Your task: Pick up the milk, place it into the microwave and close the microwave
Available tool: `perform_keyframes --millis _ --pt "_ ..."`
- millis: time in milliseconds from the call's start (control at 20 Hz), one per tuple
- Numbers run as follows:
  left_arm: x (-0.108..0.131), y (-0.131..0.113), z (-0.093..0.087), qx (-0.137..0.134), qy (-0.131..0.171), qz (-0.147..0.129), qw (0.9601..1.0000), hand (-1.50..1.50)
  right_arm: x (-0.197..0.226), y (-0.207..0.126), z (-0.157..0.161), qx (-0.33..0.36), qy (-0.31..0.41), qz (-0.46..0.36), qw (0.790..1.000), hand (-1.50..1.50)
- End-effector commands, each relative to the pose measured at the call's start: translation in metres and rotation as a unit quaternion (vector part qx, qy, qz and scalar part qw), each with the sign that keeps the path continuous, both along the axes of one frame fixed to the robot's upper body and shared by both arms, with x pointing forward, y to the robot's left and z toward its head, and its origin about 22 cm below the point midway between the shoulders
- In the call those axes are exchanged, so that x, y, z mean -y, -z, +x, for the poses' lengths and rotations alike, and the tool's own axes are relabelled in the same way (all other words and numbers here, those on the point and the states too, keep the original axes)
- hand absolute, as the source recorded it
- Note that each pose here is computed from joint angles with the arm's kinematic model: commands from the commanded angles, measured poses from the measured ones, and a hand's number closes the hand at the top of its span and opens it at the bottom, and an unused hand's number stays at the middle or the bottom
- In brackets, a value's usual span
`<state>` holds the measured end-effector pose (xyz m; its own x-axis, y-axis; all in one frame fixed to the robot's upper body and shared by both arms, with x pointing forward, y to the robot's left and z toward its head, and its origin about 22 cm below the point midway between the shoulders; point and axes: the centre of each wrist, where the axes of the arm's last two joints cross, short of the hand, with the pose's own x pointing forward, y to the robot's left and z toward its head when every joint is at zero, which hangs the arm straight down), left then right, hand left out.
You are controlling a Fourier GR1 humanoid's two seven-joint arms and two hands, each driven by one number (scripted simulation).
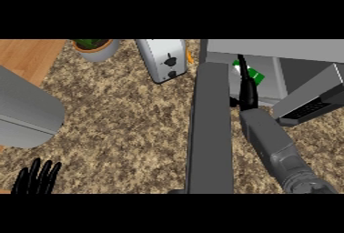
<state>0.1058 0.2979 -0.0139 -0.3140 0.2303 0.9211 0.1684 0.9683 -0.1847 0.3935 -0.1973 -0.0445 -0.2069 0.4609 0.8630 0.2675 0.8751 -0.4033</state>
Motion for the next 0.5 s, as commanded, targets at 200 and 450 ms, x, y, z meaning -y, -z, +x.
perform_keyframes --millis 200,450 --pt "-0.007 -0.003 -0.011 -0.002 0.001 -0.001 1.0000 -1.50 0.007 0.040 -0.033 -0.004 -0.037 0.085 0.996 -1.50" --pt "-0.002 -0.011 -0.015 -0.013 -0.013 -0.001 0.9998 -1.50 0.000 0.070 -0.062 0.014 -0.049 0.095 0.994 -1.50"
